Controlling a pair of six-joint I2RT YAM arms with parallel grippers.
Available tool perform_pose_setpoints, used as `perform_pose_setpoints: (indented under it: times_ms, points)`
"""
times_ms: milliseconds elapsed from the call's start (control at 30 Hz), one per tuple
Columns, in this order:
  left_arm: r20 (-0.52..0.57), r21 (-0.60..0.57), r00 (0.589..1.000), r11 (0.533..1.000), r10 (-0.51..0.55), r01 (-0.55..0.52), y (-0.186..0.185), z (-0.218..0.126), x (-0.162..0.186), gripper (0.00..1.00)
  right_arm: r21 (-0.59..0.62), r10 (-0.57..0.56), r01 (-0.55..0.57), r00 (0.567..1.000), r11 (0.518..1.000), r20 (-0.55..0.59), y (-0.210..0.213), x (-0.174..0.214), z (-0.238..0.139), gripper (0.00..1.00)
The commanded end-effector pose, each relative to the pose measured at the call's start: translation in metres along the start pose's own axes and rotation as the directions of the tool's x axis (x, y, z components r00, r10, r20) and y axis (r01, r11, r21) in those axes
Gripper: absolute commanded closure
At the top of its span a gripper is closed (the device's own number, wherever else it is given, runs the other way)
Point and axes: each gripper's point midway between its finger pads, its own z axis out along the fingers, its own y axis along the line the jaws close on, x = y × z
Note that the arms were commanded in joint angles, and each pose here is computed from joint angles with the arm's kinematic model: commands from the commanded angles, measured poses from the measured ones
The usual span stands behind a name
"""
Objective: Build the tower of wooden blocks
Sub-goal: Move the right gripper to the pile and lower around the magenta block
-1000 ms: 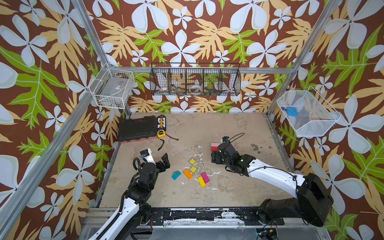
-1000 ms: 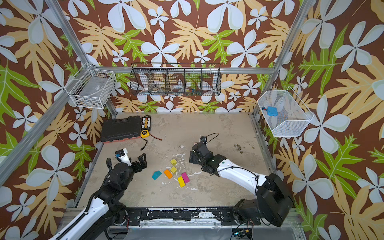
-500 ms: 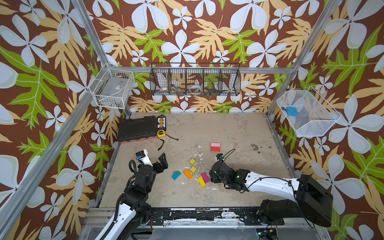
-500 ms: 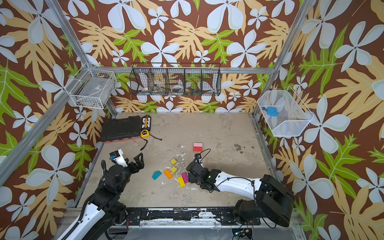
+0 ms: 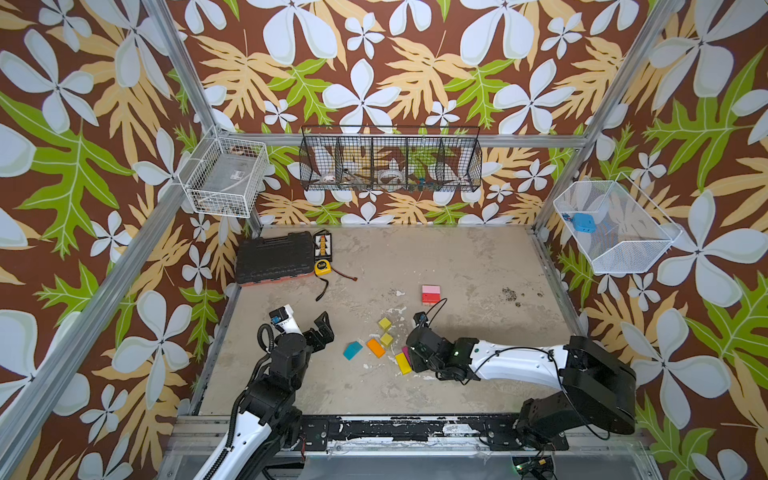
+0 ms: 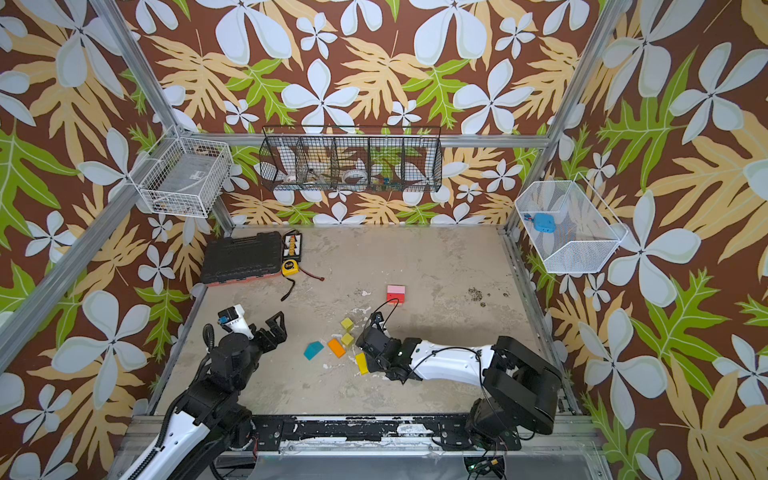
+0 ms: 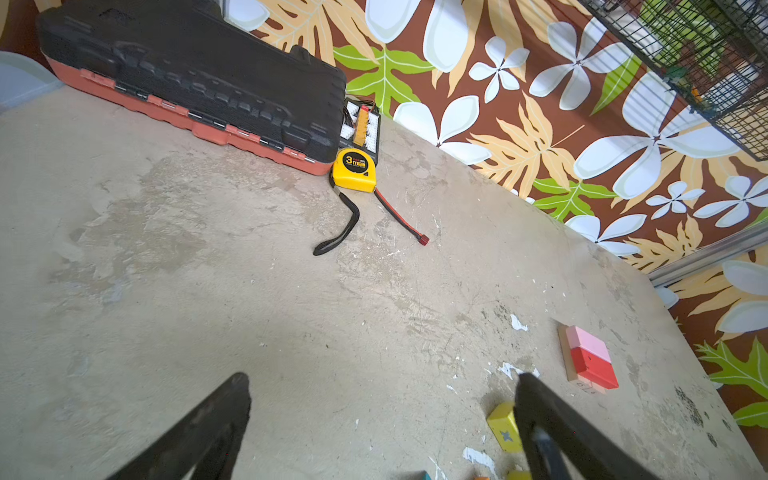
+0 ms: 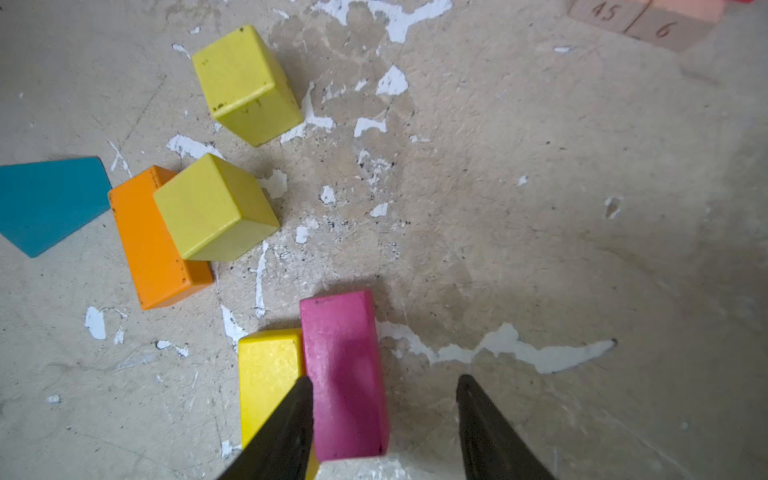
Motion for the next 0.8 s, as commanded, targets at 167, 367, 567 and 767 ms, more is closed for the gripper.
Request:
perform_pose_setpoints:
  times_ms: [167, 367, 567, 767]
  points:
    - [0.013, -0.003, 1.000, 1.000, -0.010, 0.010, 0.001, 0.000, -0.003, 0.00, 0.033, -0.041, 0.043, 0.999, 0.999, -0.034, -0.001, 0.010, 0.008, 0.47]
    - [0.019, 0.004, 1.000, 1.000, -0.013, 0.013, 0.000, -0.002, -0.003, 0.00, 0.042, -0.039, 0.040, 0.998, 0.998, -0.043, -0.005, 0.016, 0.009, 0.47]
    - [0.018, 0.009, 1.000, 1.000, -0.012, 0.012, 0.000, -0.002, -0.003, 0.00, 0.060, -0.038, 0.040, 0.999, 0.997, -0.035, -0.008, 0.015, 0.011, 0.47]
    - [0.016, 0.009, 1.000, 1.000, -0.012, 0.012, 0.000, -0.002, -0.002, 0.00, 0.091, -0.049, 0.052, 0.998, 0.994, -0.030, -0.009, 0.011, 0.016, 0.50]
